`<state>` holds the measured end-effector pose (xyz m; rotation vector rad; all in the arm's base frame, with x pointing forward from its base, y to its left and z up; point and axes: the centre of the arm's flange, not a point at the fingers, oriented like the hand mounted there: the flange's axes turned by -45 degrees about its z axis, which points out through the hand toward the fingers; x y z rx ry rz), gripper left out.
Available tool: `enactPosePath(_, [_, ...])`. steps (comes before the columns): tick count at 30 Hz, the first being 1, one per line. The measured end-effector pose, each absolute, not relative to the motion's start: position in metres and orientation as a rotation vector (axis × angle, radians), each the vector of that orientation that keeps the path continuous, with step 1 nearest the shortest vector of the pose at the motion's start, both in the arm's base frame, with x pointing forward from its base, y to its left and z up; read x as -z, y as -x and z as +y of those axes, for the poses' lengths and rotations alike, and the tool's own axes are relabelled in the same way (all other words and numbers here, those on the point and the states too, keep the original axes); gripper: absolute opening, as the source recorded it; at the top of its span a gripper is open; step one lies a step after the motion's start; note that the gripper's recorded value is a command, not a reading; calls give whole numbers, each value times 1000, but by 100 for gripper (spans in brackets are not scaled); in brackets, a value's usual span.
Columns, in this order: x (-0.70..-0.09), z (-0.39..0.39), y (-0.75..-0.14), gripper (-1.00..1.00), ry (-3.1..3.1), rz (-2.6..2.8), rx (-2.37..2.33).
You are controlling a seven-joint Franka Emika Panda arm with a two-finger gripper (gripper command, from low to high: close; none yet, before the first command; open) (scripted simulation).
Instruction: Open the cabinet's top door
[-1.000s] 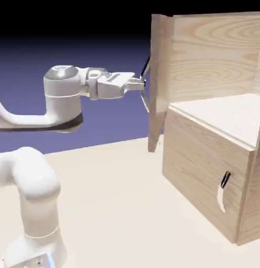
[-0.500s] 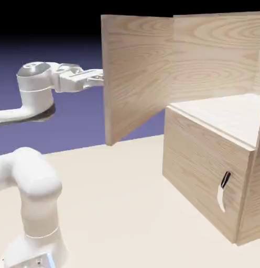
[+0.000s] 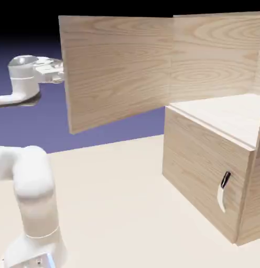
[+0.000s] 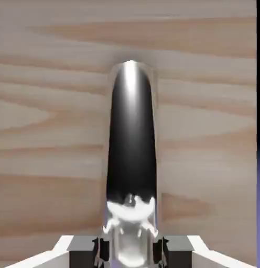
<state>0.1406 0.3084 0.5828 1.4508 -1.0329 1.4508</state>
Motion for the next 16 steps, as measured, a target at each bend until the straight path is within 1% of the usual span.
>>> enactPosePath(16, [-583,440,-155,-100,-1254,-1180,-1254])
